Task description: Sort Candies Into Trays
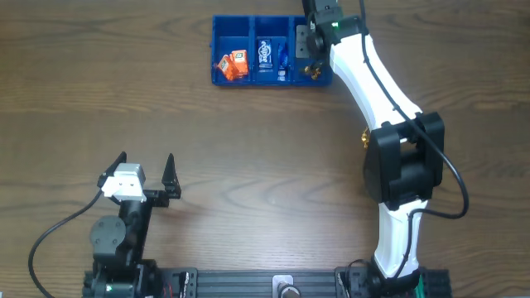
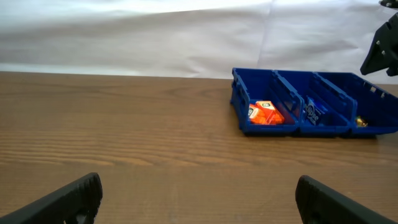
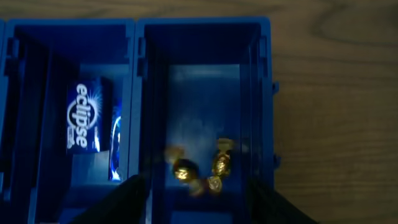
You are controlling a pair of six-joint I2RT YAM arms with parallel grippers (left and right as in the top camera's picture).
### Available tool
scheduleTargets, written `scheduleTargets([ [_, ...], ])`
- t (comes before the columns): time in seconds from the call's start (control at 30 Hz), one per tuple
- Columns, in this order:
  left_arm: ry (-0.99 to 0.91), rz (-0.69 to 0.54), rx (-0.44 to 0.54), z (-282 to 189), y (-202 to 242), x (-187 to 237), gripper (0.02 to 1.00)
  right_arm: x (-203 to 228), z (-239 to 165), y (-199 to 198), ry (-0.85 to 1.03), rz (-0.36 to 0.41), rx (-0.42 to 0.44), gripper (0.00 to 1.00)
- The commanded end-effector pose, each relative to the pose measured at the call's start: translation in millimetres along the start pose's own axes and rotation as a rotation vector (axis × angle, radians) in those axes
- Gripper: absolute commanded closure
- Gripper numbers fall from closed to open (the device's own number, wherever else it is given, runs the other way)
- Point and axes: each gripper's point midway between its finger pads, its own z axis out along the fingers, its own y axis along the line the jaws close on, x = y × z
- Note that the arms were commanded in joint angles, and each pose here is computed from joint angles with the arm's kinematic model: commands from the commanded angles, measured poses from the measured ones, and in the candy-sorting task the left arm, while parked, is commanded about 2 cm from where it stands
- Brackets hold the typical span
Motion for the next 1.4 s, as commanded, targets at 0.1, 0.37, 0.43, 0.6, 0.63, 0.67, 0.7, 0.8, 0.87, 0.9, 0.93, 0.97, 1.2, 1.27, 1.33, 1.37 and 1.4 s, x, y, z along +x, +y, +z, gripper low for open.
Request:
scheduleTargets([
  [0.1,0.047,0.004,0.01,1,-1,16,0.02,-7,-77,-35,-0.04,-0.021,0.017,0.43],
  [0.37,0.047,0.004,0.01,1,-1,16,0.02,78,-133,-121,-0.051,0.098,0.096,0.343],
  [0.43,0.047,0.004,0.01,1,-1,16,0.02,110,-123,-128,-0.008,0.114,0.089,0.303],
  [0.6,0.047,0.004,0.01,1,-1,16,0.02,177,-86,-136,0.163,0.137,0.078,0.301],
  [0.63,0.047,0.004,0.01,1,-1,16,0.02,185,-80,-135,0.186,0.136,0.075,0.301],
  [0.67,0.047,0.004,0.01,1,-1,16,0.02,192,-75,-134,0.21,0.136,0.071,0.303],
  [0.7,0.047,0.004,0.01,1,-1,16,0.02,197,-70,-134,0.233,0.136,0.069,0.305],
  [0.8,0.047,0.004,0.01,1,-1,16,0.02,204,-56,-134,0.274,0.135,0.071,0.312],
  [0.87,0.047,0.004,0.01,1,-1,16,0.02,205,-45,-130,0.283,0.138,0.05,0.327],
  [0.9,0.047,0.004,0.01,1,-1,16,0.02,205,-42,-129,0.282,0.139,0.043,0.338],
  [0.93,0.047,0.004,0.01,1,-1,16,0.02,206,-38,-128,0.285,0.139,0.042,0.345],
  [0.97,0.047,0.004,0.01,1,-1,16,0.023,207,-34,-128,0.291,0.139,0.043,0.351],
  [1.2,0.047,0.004,0.01,1,-1,16,0.02,216,-18,-129,0.328,0.143,0.05,0.362],
  [1.27,0.047,0.004,0.01,1,-1,16,0.02,219,-14,-129,0.336,0.142,0.051,0.367],
  [1.33,0.047,0.004,0.01,1,-1,16,0.023,219,-13,-131,0.336,0.142,0.06,0.369],
  [1.37,0.047,0.004,0.01,1,-1,16,0.02,219,-13,-132,0.335,0.14,0.068,0.371],
  [1.4,0.047,0.004,0.01,1,-1,16,0.02,218,-12,-134,0.332,0.14,0.075,0.375],
])
